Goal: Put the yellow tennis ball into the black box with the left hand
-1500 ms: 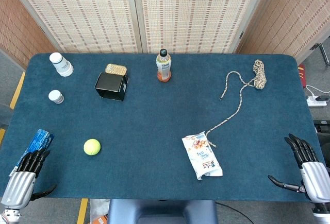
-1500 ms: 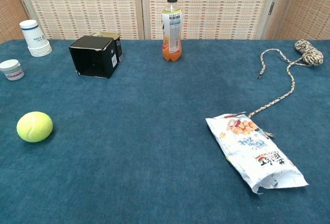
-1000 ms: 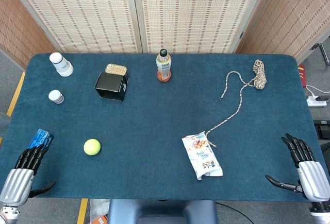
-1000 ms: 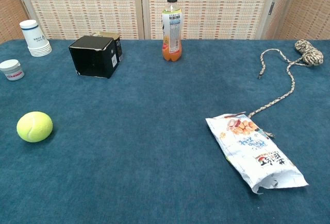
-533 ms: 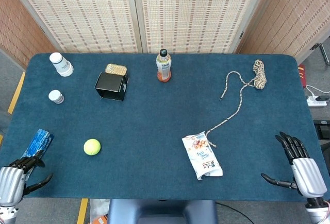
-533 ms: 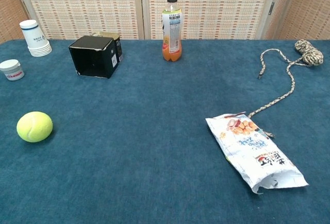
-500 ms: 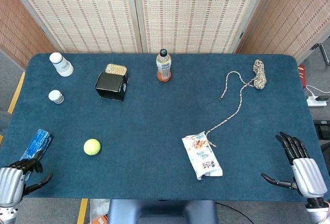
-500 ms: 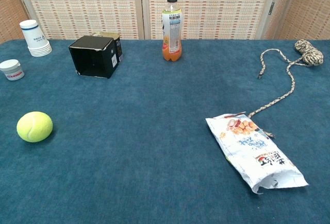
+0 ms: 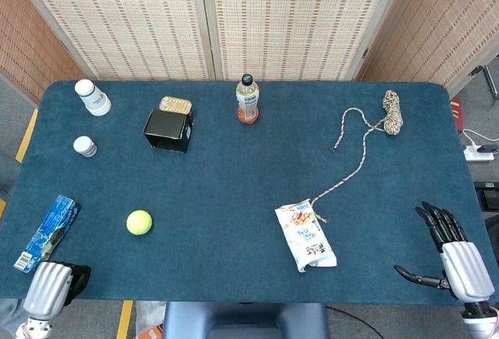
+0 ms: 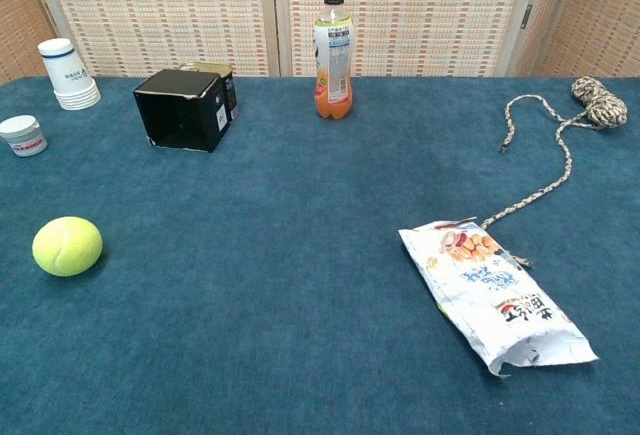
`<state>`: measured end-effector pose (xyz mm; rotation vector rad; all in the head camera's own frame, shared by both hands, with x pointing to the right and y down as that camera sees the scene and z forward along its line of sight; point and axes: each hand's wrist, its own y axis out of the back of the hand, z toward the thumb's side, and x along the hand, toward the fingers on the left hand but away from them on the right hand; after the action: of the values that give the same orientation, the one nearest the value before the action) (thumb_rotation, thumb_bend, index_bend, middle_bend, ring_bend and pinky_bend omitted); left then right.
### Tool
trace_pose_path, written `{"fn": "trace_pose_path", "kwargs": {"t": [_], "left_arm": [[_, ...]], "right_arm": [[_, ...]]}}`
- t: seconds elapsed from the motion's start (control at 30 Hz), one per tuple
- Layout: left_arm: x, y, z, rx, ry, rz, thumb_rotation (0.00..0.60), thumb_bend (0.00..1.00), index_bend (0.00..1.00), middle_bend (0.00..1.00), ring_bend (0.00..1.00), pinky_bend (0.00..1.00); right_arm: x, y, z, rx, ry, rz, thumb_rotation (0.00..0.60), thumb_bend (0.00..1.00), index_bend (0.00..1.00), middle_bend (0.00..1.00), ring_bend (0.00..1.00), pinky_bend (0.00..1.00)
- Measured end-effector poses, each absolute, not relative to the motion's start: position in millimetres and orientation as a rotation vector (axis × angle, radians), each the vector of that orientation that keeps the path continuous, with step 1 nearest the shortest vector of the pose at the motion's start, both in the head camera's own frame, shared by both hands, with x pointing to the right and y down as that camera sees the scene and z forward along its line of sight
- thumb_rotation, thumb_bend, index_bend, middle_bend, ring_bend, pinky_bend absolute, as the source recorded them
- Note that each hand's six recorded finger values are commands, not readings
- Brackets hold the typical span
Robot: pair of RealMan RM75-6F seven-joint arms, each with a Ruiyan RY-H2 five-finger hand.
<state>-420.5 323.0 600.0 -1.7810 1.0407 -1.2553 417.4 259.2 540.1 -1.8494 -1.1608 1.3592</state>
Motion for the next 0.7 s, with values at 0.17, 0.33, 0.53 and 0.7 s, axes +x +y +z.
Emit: {"fn": "trace_pose_path", "kwargs": {"t": [0.17,0.33,0.53,0.7], "left_arm": [[-401.7,328.5,629.5,-1.828,1.011,-1.251,0.600,0.69,1.00,1.00,1.00,1.00],[-385.7,326.5,656.4,-1.844,0.967,-1.246,0.600,0.69,1.00,1.00,1.00,1.00],[-374.0,323.3,676.3,-1.783,0.900,-1.263,0.600,0.69,1.00,1.00,1.00,1.00],[-364.8,318.4,685.5,-1.725,0.889,-1.246,0.600,0.68,1.00,1.00,1.00,1.00]], "right_arm": [[419.0,259.7,539.8,-1.849,-1.163,1.359,0.535,0.00,0.00,0.00,0.00,0.00],[419.5,260.0,538.9,-1.851,-1.163,1.353,0.535,0.00,0.00,0.00,0.00,0.00],[420.4,261.0,539.8,-1.850,-1.162,1.358,0.534,0.00,0.00,0.00,0.00,0.00],[419.9,260.2,541.0,-1.851,-1.156,1.362,0.536,0.00,0.00,0.00,0.00,0.00]]}}
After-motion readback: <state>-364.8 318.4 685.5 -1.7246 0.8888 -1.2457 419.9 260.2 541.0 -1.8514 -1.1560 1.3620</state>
